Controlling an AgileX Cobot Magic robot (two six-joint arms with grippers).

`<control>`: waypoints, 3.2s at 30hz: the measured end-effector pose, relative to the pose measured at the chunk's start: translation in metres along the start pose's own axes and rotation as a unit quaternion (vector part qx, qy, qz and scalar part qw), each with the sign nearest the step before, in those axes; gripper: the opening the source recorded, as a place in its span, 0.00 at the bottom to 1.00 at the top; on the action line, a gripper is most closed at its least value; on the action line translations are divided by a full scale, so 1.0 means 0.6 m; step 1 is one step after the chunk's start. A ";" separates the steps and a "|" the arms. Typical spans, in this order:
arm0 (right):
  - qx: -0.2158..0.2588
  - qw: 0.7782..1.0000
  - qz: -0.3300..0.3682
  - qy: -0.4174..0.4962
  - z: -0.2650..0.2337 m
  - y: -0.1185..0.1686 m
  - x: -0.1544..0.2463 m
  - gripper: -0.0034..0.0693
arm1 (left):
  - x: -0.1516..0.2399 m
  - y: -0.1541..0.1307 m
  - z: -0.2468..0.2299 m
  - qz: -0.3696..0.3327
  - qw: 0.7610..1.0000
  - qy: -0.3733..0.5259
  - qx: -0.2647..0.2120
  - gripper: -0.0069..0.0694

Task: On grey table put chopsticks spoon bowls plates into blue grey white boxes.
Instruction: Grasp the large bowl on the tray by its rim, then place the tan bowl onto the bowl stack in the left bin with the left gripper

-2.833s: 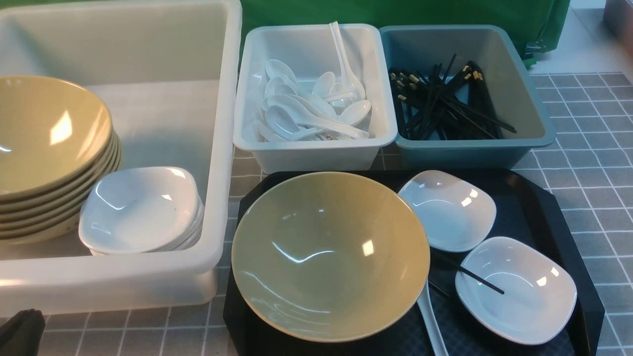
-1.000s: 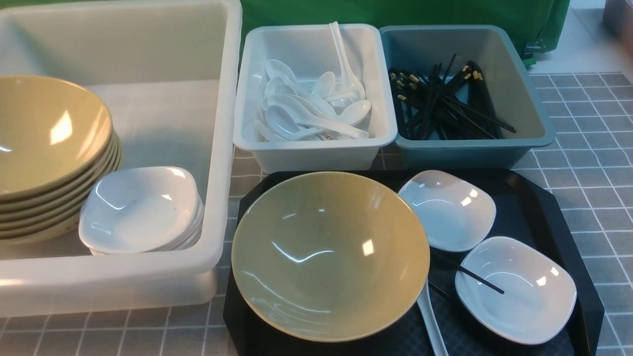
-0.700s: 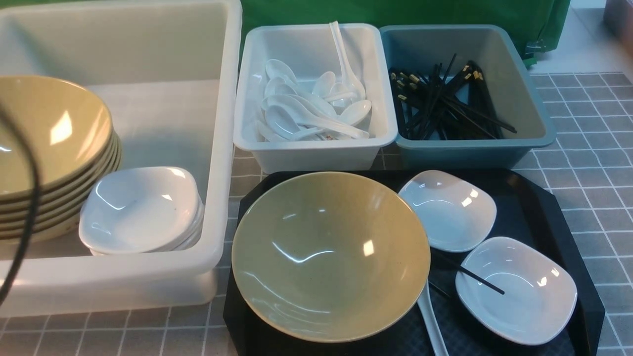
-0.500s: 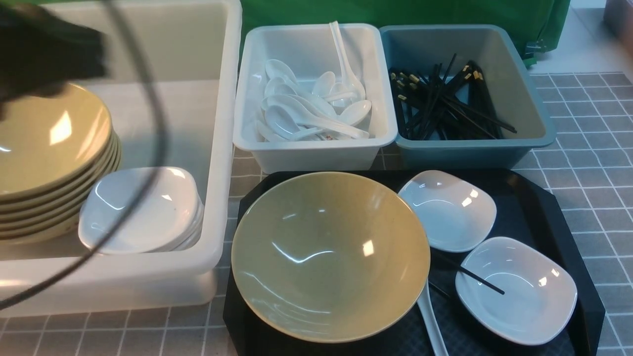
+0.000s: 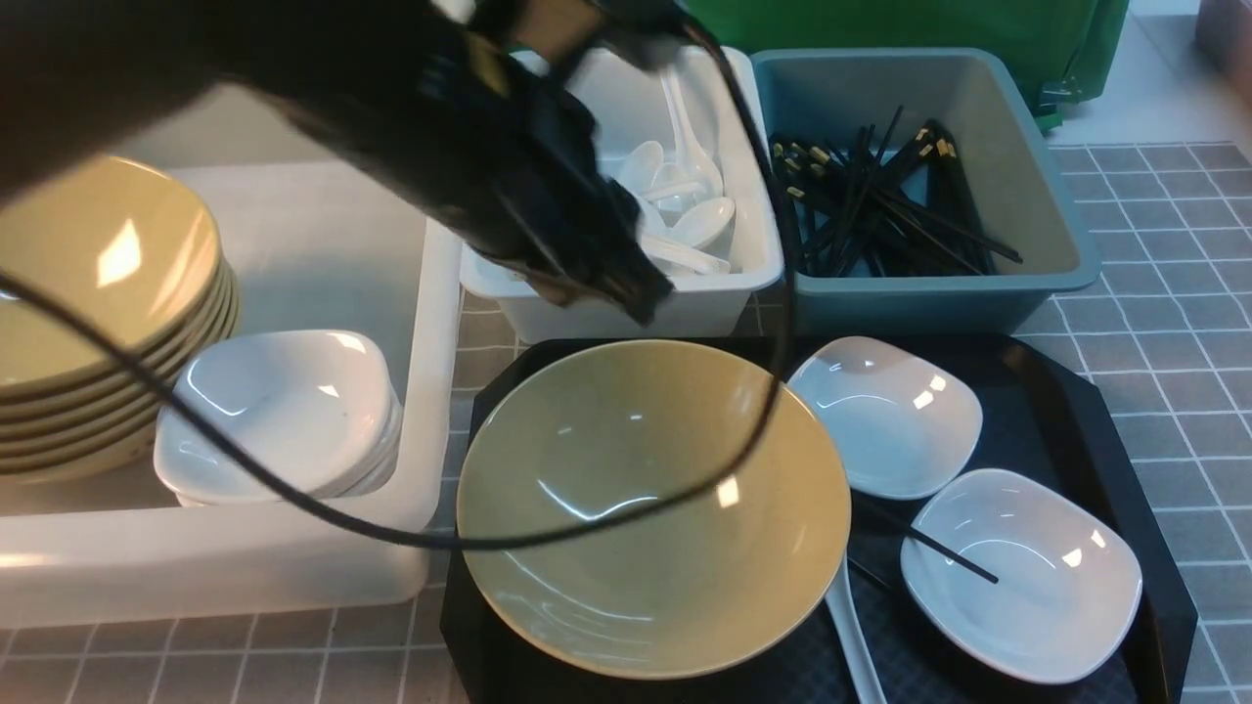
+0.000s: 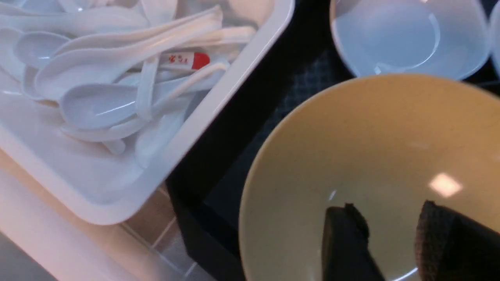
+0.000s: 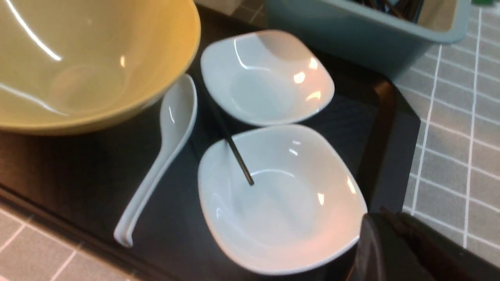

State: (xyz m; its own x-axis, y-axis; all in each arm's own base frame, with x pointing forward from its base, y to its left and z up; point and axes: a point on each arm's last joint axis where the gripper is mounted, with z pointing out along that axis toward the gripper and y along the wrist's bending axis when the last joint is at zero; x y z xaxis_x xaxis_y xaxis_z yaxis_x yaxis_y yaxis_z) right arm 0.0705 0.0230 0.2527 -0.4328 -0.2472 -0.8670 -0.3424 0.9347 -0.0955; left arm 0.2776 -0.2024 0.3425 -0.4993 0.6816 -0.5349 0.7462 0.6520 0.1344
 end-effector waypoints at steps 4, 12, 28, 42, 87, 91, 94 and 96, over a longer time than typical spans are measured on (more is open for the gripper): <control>-0.005 1.000 -0.004 -0.009 0.000 0.001 -0.002 0.10 | 0.004 0.008 0.064 0.024 0.998 0.059 -0.023 0.57; -0.007 1.000 -0.005 -0.012 0.000 0.002 -0.003 0.10 | 0.024 0.012 0.174 0.041 0.989 0.136 -0.031 0.76; -0.008 1.000 -0.004 -0.013 0.000 0.002 -0.003 0.10 | 0.052 0.012 0.260 -0.023 0.979 0.201 -0.031 0.58; -0.008 1.000 -0.004 -0.013 0.000 0.002 -0.003 0.10 | 0.020 -0.002 0.174 -0.053 0.983 0.169 0.042 0.16; -0.008 1.000 -0.004 -0.013 0.000 0.002 -0.004 0.12 | 0.417 0.345 -0.202 -0.553 0.764 -0.174 -0.284 0.10; -0.008 1.000 -0.004 -0.013 0.000 0.002 -0.004 0.12 | 0.430 0.348 -0.190 -0.556 0.756 -0.171 -0.300 0.10; -0.008 1.000 -0.004 -0.013 0.000 0.002 -0.004 0.13 | 0.440 0.354 -0.178 -0.563 0.751 -0.166 -0.302 0.11; -0.008 1.000 -0.004 -0.013 0.000 0.002 -0.004 0.13 | 0.443 0.359 -0.173 -0.564 0.750 -0.164 -0.304 0.13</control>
State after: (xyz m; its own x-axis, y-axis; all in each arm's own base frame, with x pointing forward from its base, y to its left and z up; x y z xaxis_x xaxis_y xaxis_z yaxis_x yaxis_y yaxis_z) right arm 0.0710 0.0248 0.2545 -0.4081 -0.2476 -0.8787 -0.3585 0.9287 -0.0952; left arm 0.2599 0.1537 0.3155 -0.4522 -0.4718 -0.7569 -0.4583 0.8509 -0.2567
